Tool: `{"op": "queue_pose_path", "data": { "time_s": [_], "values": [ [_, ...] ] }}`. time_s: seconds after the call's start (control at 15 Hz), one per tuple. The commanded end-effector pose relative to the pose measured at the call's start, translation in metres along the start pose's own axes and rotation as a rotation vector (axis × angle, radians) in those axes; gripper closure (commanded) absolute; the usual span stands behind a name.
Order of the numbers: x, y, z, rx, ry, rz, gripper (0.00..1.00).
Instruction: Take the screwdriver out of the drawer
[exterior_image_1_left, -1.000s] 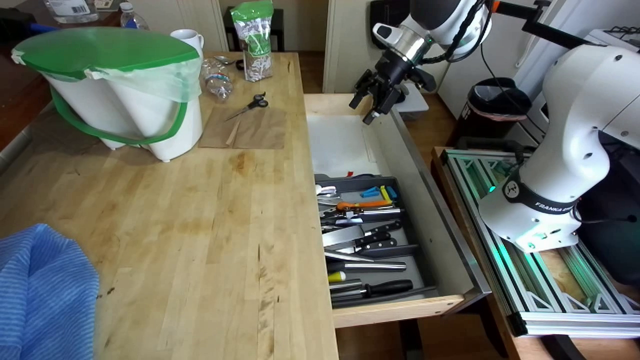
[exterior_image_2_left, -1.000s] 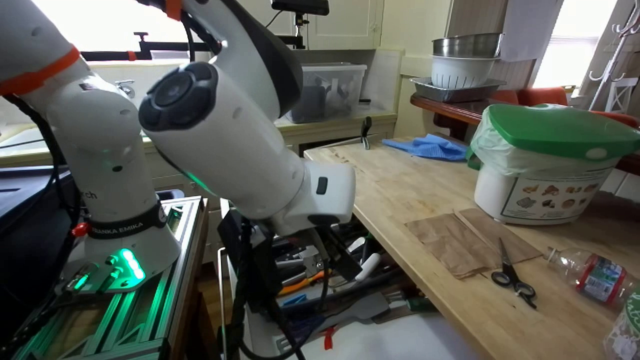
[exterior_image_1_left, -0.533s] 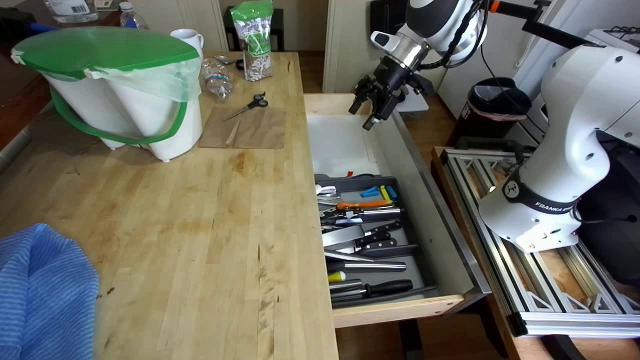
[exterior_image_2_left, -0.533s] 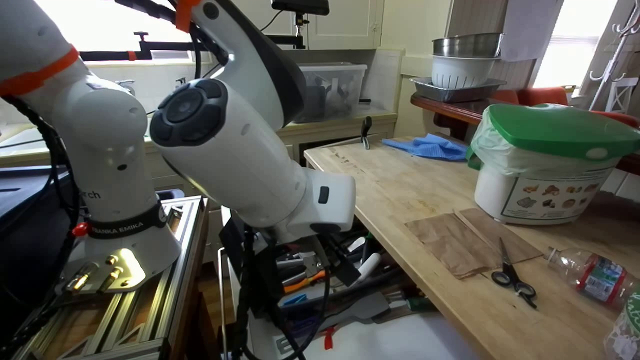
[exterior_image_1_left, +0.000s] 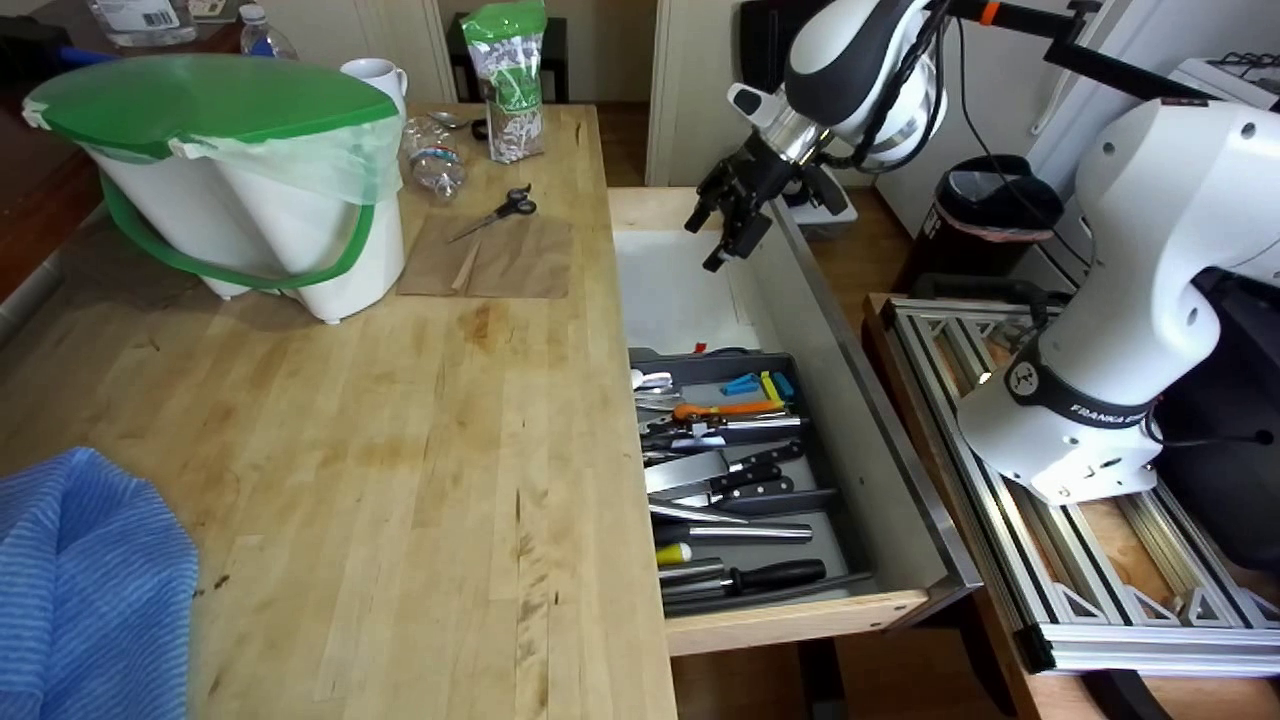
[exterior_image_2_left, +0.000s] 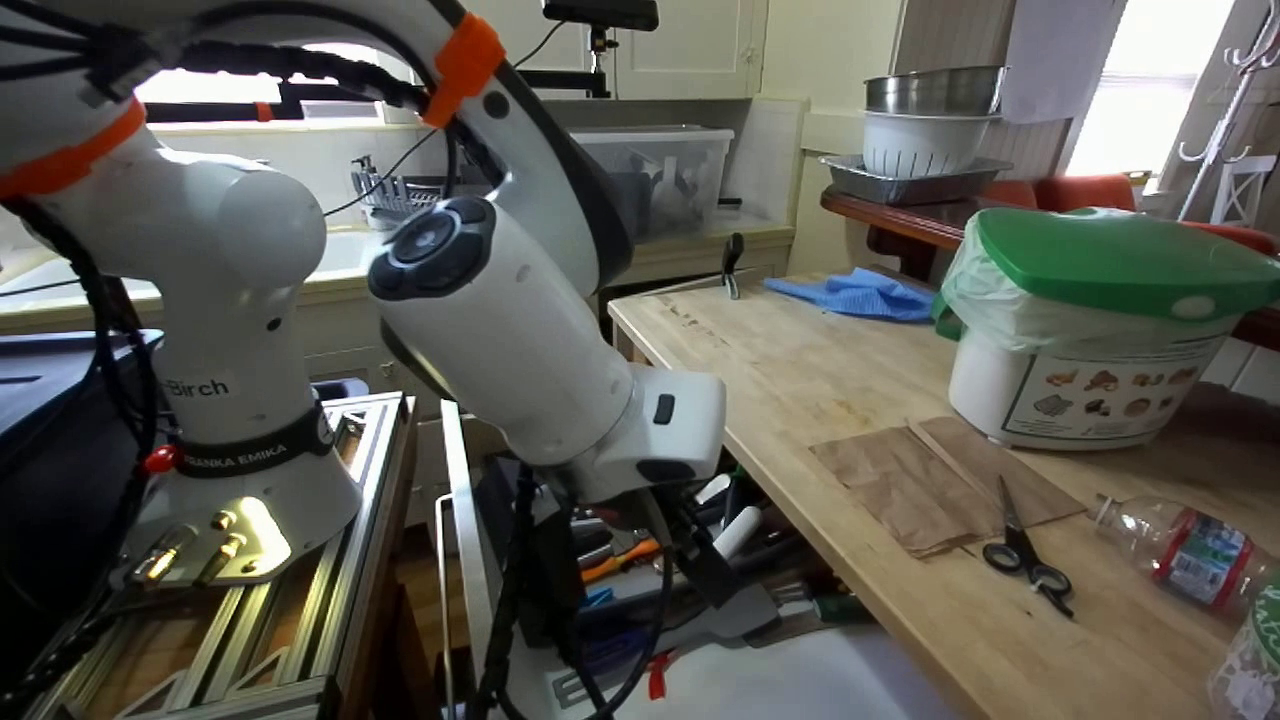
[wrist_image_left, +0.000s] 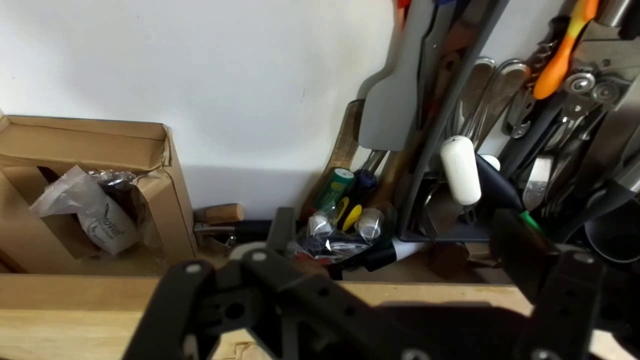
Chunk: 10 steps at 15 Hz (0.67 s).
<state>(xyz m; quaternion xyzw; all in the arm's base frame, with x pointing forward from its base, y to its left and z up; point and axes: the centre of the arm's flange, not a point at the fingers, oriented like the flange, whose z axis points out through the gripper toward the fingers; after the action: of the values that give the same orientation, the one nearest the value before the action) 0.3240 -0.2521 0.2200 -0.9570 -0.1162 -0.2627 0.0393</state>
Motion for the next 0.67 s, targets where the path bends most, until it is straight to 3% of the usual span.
{"op": "queue_pose_path", "data": {
  "time_s": [0.0,0.6],
  "values": [
    [0.002,0.004,0.061,-0.043,0.012,0.034,0.00],
    [0.009,0.012,0.142,-0.055,0.116,0.080,0.00]
  ]
}}
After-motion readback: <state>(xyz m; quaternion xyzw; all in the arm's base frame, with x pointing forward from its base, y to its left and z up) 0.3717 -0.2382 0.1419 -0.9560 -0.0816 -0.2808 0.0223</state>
